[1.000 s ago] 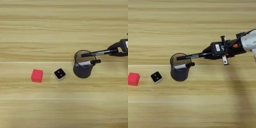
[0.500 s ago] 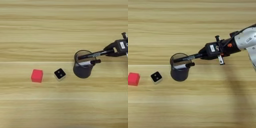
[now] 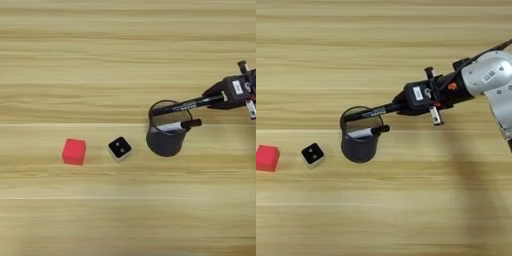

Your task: Move the objects on the table

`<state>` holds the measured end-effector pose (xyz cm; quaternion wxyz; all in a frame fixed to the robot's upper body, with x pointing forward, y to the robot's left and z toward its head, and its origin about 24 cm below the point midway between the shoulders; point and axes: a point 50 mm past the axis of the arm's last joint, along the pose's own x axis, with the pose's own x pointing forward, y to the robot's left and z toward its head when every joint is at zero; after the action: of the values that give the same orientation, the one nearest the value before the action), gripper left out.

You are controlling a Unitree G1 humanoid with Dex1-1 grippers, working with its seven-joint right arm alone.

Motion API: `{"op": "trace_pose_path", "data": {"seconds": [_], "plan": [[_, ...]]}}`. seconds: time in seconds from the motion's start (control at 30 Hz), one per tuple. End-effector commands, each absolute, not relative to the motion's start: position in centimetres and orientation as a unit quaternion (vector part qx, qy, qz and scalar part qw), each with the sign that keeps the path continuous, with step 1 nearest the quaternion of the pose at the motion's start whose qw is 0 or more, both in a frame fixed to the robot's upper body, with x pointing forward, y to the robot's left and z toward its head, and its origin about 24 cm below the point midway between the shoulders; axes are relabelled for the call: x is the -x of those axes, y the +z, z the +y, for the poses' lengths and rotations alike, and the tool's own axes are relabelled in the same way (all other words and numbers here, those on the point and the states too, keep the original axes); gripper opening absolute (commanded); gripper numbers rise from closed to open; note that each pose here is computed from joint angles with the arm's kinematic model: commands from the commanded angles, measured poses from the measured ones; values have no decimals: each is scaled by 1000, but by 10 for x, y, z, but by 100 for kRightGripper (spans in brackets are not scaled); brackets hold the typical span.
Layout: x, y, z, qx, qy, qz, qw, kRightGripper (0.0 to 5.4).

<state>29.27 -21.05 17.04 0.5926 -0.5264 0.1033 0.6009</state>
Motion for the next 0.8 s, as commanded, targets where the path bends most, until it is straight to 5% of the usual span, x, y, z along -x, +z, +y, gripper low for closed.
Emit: {"op": "trace_pose_path", "data": {"seconds": [0.03, 0.73, 0.8], "plan": [[-297, 207, -207, 576, 562, 61, 590, 115], [-305, 197, -196, 593, 564, 68, 571, 115], [-305, 197, -196, 594, 565, 67, 569, 154]]}}
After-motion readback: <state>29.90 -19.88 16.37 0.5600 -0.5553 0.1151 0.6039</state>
